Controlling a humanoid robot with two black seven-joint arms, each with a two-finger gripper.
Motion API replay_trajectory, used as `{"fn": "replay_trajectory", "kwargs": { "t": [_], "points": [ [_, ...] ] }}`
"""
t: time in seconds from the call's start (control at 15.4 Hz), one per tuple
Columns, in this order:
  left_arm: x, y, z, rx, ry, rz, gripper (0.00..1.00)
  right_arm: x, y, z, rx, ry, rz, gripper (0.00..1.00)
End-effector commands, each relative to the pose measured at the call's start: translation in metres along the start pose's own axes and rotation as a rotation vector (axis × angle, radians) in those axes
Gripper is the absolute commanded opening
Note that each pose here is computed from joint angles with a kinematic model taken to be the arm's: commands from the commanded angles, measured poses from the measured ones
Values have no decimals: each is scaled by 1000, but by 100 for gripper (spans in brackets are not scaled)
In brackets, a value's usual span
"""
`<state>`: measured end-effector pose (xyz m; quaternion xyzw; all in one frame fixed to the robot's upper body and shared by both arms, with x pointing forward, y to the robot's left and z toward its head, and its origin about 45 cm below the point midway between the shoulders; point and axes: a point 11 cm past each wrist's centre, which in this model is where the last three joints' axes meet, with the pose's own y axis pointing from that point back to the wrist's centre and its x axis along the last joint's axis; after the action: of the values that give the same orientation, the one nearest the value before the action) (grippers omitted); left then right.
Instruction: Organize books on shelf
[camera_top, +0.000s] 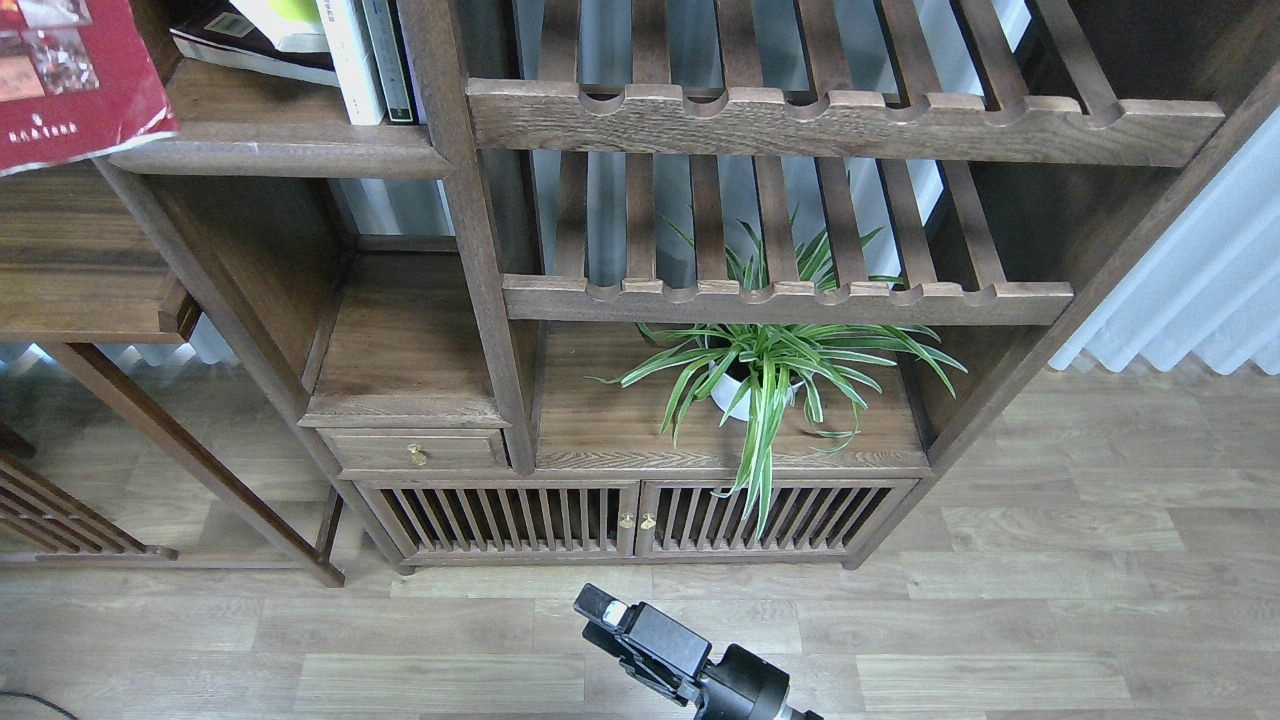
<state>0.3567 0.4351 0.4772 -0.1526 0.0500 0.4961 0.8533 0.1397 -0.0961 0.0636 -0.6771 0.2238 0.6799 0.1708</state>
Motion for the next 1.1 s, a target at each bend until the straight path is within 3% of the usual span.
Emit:
{"fn": "replay_trajectory", "kwargs": {
  "t": [0.0, 0.45, 1.04],
  "points": [
    [-4, -9, 13, -1, -96, -1, 3, 0, 0, 0, 0, -1, 1, 98],
    [-5, -36, 23, -41, -177, -2, 3, 0, 0, 0, 0, -1, 1, 98],
    [-7, -83, -1, -50, -178, -7, 3, 0, 0, 0, -1, 0, 1, 98]
  ]
}}
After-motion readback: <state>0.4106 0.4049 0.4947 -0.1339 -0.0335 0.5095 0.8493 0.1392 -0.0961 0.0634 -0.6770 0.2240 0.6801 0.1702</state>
